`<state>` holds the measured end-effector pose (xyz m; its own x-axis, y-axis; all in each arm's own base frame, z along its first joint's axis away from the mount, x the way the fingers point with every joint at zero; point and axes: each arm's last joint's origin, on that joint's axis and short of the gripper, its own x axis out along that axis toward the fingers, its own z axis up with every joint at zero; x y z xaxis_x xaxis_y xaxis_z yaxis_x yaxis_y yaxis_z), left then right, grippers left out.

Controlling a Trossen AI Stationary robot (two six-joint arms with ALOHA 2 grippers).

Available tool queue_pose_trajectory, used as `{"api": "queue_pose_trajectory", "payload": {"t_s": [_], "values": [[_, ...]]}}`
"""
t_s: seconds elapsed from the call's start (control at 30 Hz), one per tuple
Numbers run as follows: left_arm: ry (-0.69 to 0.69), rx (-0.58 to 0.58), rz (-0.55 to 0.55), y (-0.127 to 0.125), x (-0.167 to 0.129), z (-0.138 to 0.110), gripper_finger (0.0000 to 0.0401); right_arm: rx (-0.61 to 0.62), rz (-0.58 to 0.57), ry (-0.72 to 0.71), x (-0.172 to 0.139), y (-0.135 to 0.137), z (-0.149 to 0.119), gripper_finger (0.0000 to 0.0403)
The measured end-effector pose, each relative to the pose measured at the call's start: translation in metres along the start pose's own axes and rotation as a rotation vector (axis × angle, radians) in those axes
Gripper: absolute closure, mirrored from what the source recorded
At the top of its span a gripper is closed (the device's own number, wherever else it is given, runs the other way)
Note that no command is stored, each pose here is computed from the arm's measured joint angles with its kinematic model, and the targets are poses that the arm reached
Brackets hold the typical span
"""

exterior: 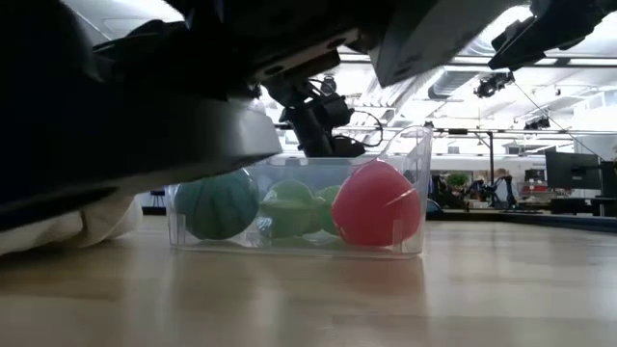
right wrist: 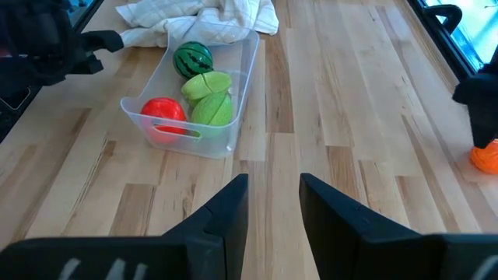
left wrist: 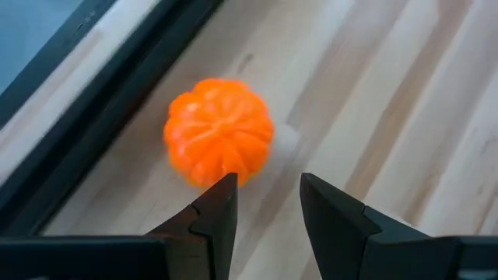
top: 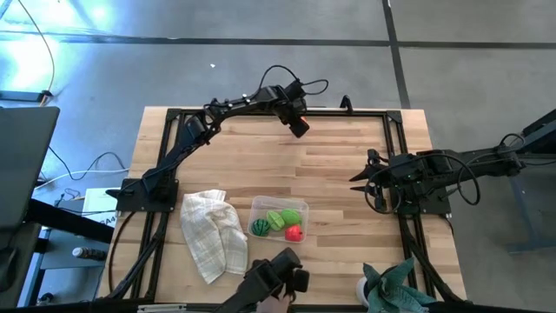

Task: Pick and placing Produce into tupperware
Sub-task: Put the orange tangerine into the transparent bin

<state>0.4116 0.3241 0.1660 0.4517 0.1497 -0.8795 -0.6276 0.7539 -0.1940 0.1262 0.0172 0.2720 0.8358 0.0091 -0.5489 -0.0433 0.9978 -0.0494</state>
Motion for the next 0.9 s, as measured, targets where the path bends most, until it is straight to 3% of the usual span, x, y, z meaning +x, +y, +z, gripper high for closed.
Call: {"api": "queue_pose_trajectory", "payload": {"t_s": [0.3, 0.6, 0.73, 0.9], "values": [[-0.013, -0.013, -0.039, 0.0049, -0.0011, 0.0020, 0.0272, 0.000, 0.000, 0.000, 0.0000, 0.0000, 0.0000, 0.0297], [-0.050, 0.147, -0.053, 0.0036, -0.0013, 0.0053, 0.0269, 0.000, 0.000, 0.000, 0.0000, 0.0000, 0.0000, 0.0297], [-0.043, 0.182, -0.067, -0.0007, -0.0006, 0.0042, 0.0236, 0.000, 0.000, 0.000, 0.0000, 0.0000, 0.0000, 0.0297], [-0.044, 0.186, -0.002, -0.0026, 0.0001, 0.0041, 0.0163, 0.000, 0.000, 0.000, 0.0000, 0.0000, 0.0000, 0.0297]]}}
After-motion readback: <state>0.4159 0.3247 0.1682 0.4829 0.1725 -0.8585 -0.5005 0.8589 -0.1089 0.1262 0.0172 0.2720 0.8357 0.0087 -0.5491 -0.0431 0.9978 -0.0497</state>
